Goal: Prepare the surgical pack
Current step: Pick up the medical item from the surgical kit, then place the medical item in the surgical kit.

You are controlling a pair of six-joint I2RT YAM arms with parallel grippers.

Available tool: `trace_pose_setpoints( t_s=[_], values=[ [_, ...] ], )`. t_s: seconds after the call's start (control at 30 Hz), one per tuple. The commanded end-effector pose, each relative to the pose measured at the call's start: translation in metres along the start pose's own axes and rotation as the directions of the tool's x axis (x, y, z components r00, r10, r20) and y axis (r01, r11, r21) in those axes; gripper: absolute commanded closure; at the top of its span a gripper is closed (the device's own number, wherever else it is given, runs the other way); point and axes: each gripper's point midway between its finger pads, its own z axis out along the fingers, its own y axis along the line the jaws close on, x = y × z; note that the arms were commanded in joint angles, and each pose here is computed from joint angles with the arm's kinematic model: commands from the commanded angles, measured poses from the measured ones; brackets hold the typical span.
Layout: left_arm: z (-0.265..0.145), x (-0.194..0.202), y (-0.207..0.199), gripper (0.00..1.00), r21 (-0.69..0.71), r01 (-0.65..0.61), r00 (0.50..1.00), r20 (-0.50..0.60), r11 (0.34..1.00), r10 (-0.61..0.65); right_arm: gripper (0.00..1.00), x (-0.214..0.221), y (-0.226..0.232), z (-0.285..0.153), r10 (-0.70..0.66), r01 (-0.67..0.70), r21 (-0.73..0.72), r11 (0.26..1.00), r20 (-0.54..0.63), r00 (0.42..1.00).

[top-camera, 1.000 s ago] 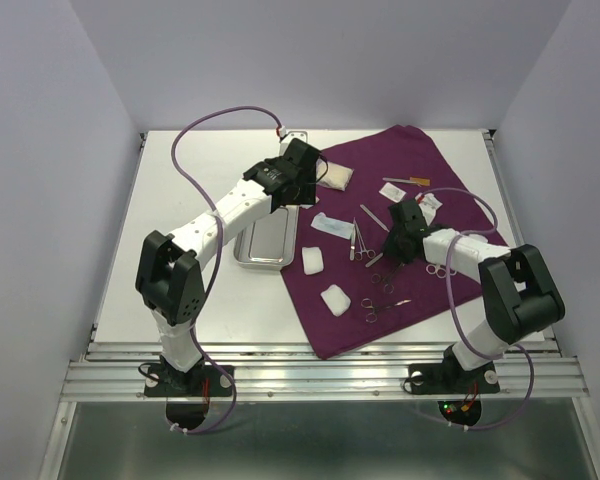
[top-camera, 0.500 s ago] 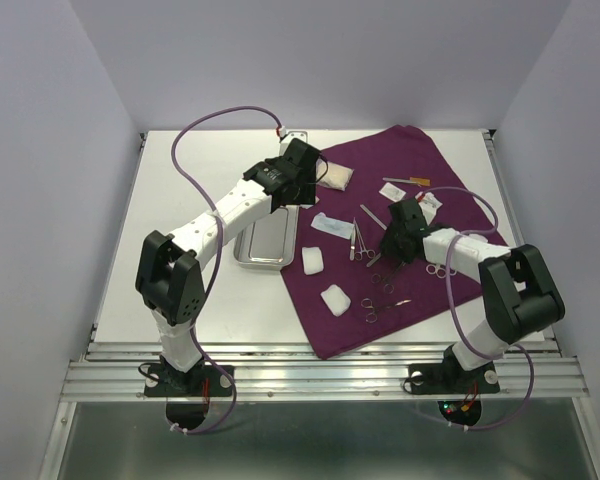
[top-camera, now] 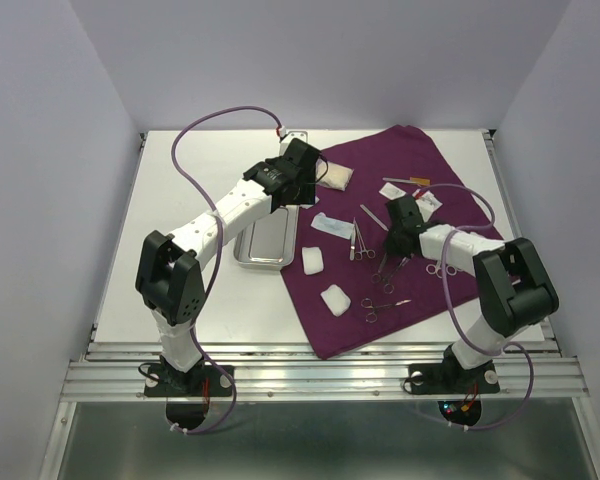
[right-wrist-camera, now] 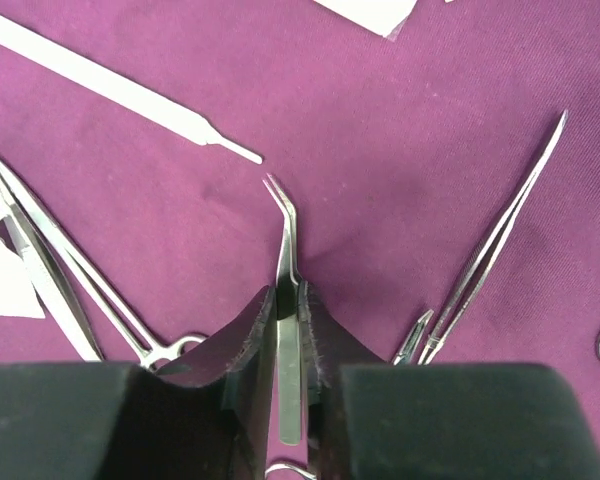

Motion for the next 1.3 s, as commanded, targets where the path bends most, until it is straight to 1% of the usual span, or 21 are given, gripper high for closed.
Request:
trace_pose_setpoints(
  t_s=[0.0, 0.03, 0.1, 0.13, 0.17, 0.4, 0.47, 0.6, 0.83, 1.07, 1.13, 1.17, 1.2, 1.27],
  values=[
    [-0.008, -0.013, -0.003, 0.29, 0.013, 0.019, 0.999, 0.042, 1.000, -0.020, 0.85, -0.018, 0.013, -0.002, -0.010, 0.010, -0.008, 1.000, 0.058, 0.998],
    [-0.009, -0.013, -0.003, 0.29, 0.014, 0.018, 0.999, 0.042, 1.000, -0.019, 0.90, -0.018, 0.012, -0.002, -0.011, 0.011, -0.004, 1.000, 0.059, 0.998],
    [-0.009, -0.014, -0.002, 0.28, 0.013, 0.021, 0.999, 0.046, 1.000, -0.021, 0.94, -0.020, 0.013, -0.004, -0.018, 0.018, -0.010, 1.000, 0.061, 0.998],
    [-0.009, -0.014, -0.002, 0.29, 0.012, 0.021, 0.999, 0.046, 1.000, -0.021, 0.98, -0.021, 0.015, -0.005, -0.019, 0.020, -0.016, 1.000, 0.061, 0.998],
    [-0.009, -0.014, -0.002, 0.28, 0.011, 0.019, 0.999, 0.047, 1.000, -0.020, 0.99, -0.023, 0.016, -0.007, -0.022, 0.024, -0.023, 0.999, 0.066, 0.998],
    [-0.010, -0.016, -0.002, 0.28, 0.011, 0.024, 0.998, 0.055, 1.000, -0.024, 0.99, -0.030, 0.043, -0.019, -0.072, 0.080, -0.097, 0.992, 0.084, 0.994],
    [-0.010, -0.016, -0.005, 0.28, 0.022, 0.022, 0.998, 0.054, 0.999, -0.024, 0.99, -0.034, 0.063, -0.023, -0.079, 0.092, -0.142, 0.986, 0.095, 0.992],
    [-0.009, -0.015, -0.007, 0.29, 0.035, 0.023, 0.999, 0.047, 0.999, -0.024, 0.99, -0.032, 0.086, -0.015, -0.118, 0.130, -0.168, 0.977, 0.084, 0.990],
    [-0.011, -0.013, -0.004, 0.29, 0.023, 0.020, 0.999, 0.045, 1.000, -0.021, 0.99, -0.011, 0.128, -0.021, -0.204, 0.215, -0.244, 0.946, 0.069, 0.976],
    [-0.007, -0.009, -0.005, 0.28, 0.025, 0.026, 0.999, 0.029, 0.999, -0.026, 0.99, 0.014, 0.147, -0.017, -0.247, 0.247, -0.278, 0.928, 0.035, 0.968],
    [-0.007, -0.007, -0.005, 0.28, 0.023, 0.025, 0.999, 0.025, 0.999, -0.026, 0.97, 0.018, 0.151, -0.017, -0.258, 0.256, -0.284, 0.924, 0.029, 0.966],
    [-0.006, -0.007, -0.005, 0.29, 0.021, 0.026, 0.999, 0.021, 0.999, -0.027, 0.88, 0.017, 0.153, -0.017, -0.256, 0.255, -0.285, 0.924, 0.033, 0.966],
    [-0.006, -0.006, -0.005, 0.28, 0.022, 0.027, 0.999, 0.021, 0.999, -0.027, 0.76, 0.015, 0.152, -0.017, -0.254, 0.255, -0.277, 0.926, 0.040, 0.966],
    [-0.006, -0.002, -0.005, 0.28, 0.022, 0.030, 0.999, 0.012, 0.999, -0.030, 0.67, 0.009, 0.151, -0.018, -0.245, 0.251, -0.262, 0.932, 0.056, 0.968]
  ],
)
